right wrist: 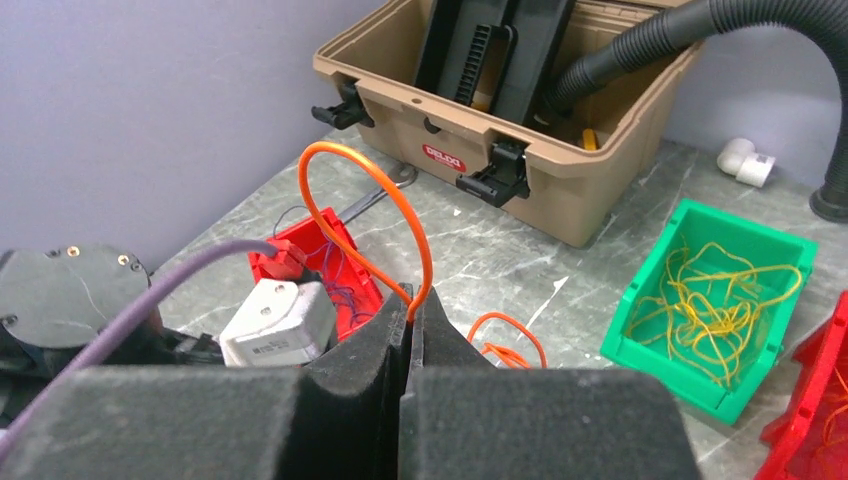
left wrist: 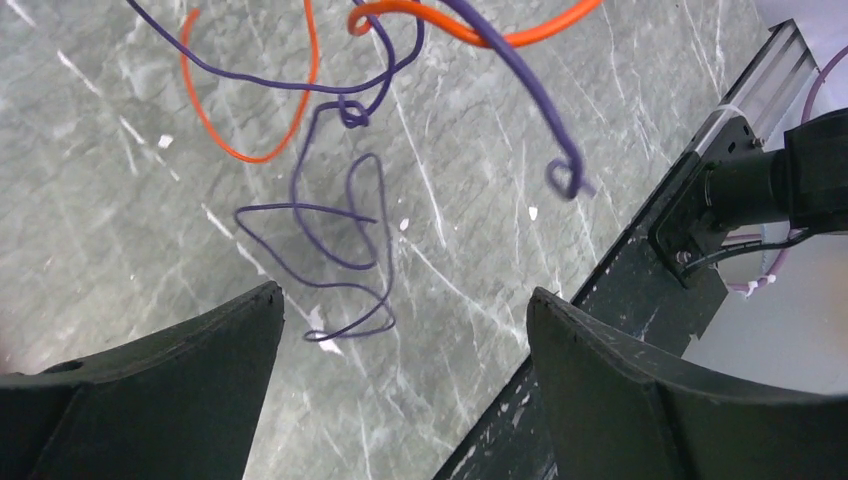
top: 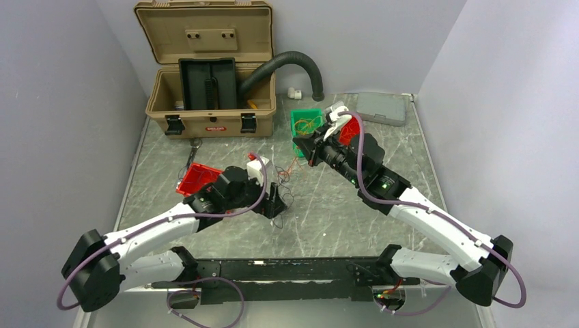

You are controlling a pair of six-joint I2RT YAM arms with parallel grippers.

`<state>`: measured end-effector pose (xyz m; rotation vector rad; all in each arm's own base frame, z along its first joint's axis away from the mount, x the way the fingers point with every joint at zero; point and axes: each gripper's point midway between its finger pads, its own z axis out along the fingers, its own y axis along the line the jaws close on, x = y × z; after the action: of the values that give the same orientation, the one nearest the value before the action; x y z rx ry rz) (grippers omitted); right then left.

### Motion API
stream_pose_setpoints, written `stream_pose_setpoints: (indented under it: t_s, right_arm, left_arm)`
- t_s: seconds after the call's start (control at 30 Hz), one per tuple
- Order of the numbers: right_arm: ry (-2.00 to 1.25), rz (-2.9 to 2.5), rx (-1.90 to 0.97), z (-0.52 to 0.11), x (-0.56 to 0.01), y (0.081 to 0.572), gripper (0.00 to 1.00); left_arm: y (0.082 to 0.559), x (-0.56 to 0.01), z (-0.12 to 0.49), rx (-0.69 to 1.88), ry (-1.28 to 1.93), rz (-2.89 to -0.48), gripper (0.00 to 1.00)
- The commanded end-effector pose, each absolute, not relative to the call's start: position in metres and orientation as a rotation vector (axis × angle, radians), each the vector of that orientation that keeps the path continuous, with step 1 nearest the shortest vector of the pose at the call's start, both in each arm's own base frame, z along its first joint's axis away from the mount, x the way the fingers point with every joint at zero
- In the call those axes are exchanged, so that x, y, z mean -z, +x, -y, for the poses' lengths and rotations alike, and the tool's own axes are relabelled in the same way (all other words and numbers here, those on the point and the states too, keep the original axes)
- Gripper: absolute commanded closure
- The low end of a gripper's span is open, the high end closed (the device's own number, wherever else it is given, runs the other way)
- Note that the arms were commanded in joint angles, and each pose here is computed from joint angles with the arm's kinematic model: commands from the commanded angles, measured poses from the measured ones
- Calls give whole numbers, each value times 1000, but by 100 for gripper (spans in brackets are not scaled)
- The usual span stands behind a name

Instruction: Untangle the cables

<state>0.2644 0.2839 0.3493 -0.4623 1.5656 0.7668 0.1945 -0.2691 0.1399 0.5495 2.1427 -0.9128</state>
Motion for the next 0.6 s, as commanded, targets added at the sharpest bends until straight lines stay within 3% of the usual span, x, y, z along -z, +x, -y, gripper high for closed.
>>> stream_pose_setpoints:
  t_s: [0.0,0.27,0.57]
  right_arm:
    - [-356,-1587,-779,-274,-370,269,100]
    - [-276,-1569,-780,-261,-398,270,100]
    - [-200,-1535,-776,-240,-424,265,100]
  left_arm:
    - [214,-155,290,946,526,-2022,9]
    - [227,-114,306,962,447,-2095,26]
    - [245,-117,338,1049,427,-2022,29]
